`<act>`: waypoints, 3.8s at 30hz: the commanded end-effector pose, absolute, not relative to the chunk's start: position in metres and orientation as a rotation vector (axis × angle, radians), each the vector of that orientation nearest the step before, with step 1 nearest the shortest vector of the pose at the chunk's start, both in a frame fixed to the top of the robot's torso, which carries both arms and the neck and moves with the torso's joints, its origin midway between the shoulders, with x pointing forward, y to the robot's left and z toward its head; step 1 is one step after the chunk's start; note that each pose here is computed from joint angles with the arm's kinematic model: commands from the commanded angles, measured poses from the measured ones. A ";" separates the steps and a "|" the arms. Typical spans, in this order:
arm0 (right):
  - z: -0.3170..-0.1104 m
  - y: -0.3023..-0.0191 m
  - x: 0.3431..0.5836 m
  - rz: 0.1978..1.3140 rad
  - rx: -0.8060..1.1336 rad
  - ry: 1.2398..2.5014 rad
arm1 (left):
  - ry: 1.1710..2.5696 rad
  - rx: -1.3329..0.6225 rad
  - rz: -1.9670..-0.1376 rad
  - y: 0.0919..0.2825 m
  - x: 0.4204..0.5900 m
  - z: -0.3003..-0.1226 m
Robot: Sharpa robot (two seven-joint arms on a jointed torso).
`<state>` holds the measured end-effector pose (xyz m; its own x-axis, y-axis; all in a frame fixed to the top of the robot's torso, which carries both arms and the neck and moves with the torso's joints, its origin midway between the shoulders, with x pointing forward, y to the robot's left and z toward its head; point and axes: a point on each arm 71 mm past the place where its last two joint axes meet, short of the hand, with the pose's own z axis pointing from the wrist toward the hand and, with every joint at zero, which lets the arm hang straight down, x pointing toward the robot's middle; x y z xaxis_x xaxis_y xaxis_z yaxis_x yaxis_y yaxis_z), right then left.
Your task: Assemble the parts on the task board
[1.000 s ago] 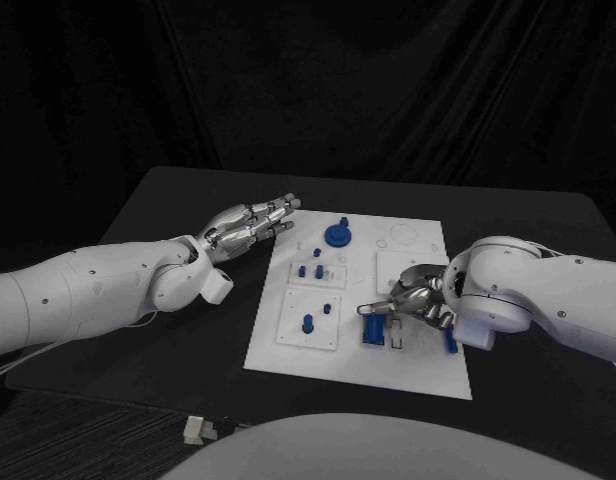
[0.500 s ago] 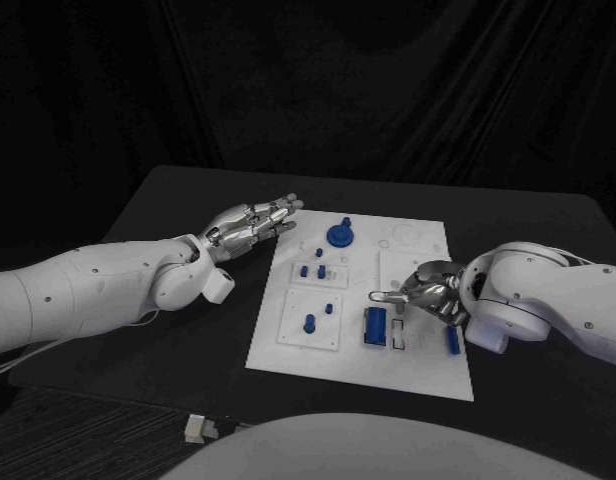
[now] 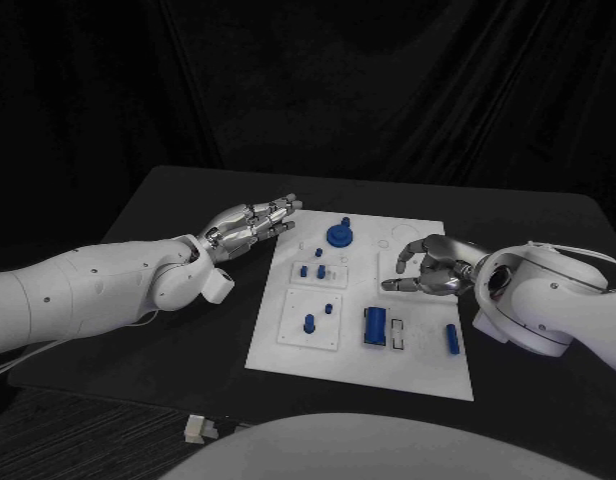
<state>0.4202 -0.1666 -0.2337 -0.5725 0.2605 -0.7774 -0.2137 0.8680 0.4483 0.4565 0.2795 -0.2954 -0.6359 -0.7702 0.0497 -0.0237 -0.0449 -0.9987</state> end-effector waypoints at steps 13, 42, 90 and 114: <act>-0.241 -0.148 0.386 0.641 -0.405 1.778 | 1.610 -0.821 -1.796 0.279 0.456 -0.291; -0.276 -0.141 0.371 0.500 -0.467 1.885 | 1.622 -0.826 -1.804 0.278 0.455 -0.292; -0.277 -0.137 0.362 0.585 -0.503 1.873 | 1.633 -0.831 -1.805 0.278 0.455 -0.293; -0.283 -0.138 0.362 0.511 -0.533 1.946 | 1.641 -0.834 -1.807 0.277 0.455 -0.294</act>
